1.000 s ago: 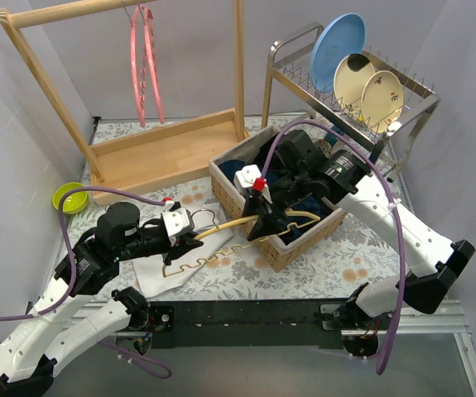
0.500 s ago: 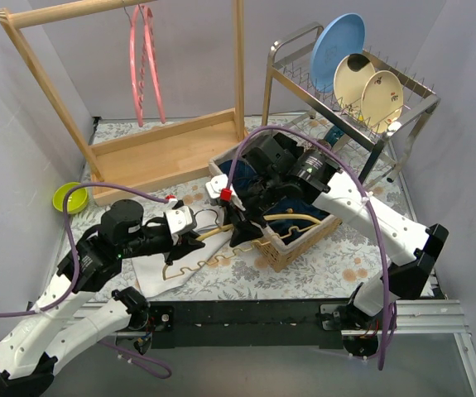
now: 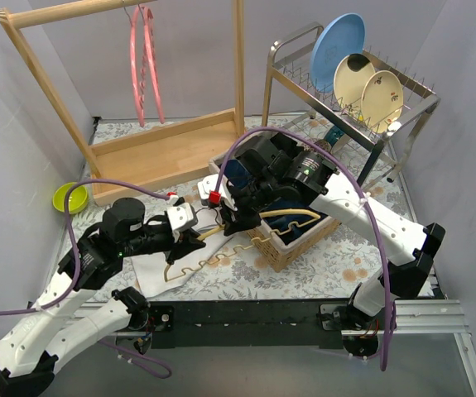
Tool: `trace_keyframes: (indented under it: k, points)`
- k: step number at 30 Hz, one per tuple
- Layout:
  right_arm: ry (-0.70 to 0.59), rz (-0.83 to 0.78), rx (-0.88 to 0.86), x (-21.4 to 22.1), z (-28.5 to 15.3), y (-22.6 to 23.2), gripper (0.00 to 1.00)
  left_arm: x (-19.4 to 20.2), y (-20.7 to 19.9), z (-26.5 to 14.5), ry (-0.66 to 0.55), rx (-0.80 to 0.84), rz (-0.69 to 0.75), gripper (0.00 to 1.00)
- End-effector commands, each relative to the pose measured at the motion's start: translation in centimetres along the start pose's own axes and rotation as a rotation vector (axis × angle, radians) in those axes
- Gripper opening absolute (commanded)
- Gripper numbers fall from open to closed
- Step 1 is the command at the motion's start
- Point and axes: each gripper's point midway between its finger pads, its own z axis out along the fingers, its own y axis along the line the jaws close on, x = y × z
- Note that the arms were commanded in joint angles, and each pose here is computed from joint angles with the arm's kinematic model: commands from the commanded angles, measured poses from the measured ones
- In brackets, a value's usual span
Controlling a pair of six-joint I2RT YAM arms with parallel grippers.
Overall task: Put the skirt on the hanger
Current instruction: Pass the hanger from the left arm to the right, then place skirt on hanger
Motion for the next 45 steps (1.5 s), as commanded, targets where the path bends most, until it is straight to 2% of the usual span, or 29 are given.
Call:
trace_keyframes:
  k: [1,3,4,6,8,11,19,28,34,39,45]
  points:
    - [-0.033,-0.009,-0.024,-1.4,-0.2,0.9,0.01,-2.8,1.5,-1.0,-0.078,-0.102,0.012,0.09]
    - [-0.054,-0.003,-0.005,-2.0,-0.5,0.7,0.01,-3.7,1.8,-1.7,-0.127,-0.149,-0.031,0.26]
    - [-0.062,0.008,0.010,-2.2,-0.7,0.4,0.01,-3.7,2.2,-1.9,-0.136,-0.180,-0.046,0.48]
    - [-0.088,0.040,0.031,-2.7,-1.1,-0.4,0.01,-4.3,2.6,-2.6,-0.179,-0.225,-0.100,0.73]
    - [-0.111,0.087,0.063,-2.6,-1.7,-1.9,0.01,-5.1,3.4,-3.9,-0.228,-0.305,-0.121,0.84]
    - [-0.164,0.167,0.059,-2.6,-2.2,-3.3,0.01,-6.1,4.5,-5.6,-0.276,-0.405,-0.176,0.93]
    - [-0.257,0.342,0.050,-2.9,-1.0,-6.6,0.01,-8.5,6.1,-8.1,-0.366,-0.530,-0.239,0.95]
    - [-0.373,0.523,-0.034,-5.2,2.6,-9.5,0.01,-9.7,6.6,-11.1,-0.443,-0.628,-0.304,0.96]
    - [-0.428,0.601,-0.026,-6.9,6.1,-11.1,0.01,-8.9,6.3,-11.3,-0.443,-0.629,-0.352,0.96]
    - [-0.405,0.680,-0.017,-5.5,10.4,-13.1,0.01,-6.5,6.8,-10.2,-0.431,-0.650,-0.435,0.95]
    - [-0.372,0.732,-0.024,-3.1,14.5,-14.9,0.01,-2.8,7.8,-7.8,-0.411,-0.690,-0.609,0.92]
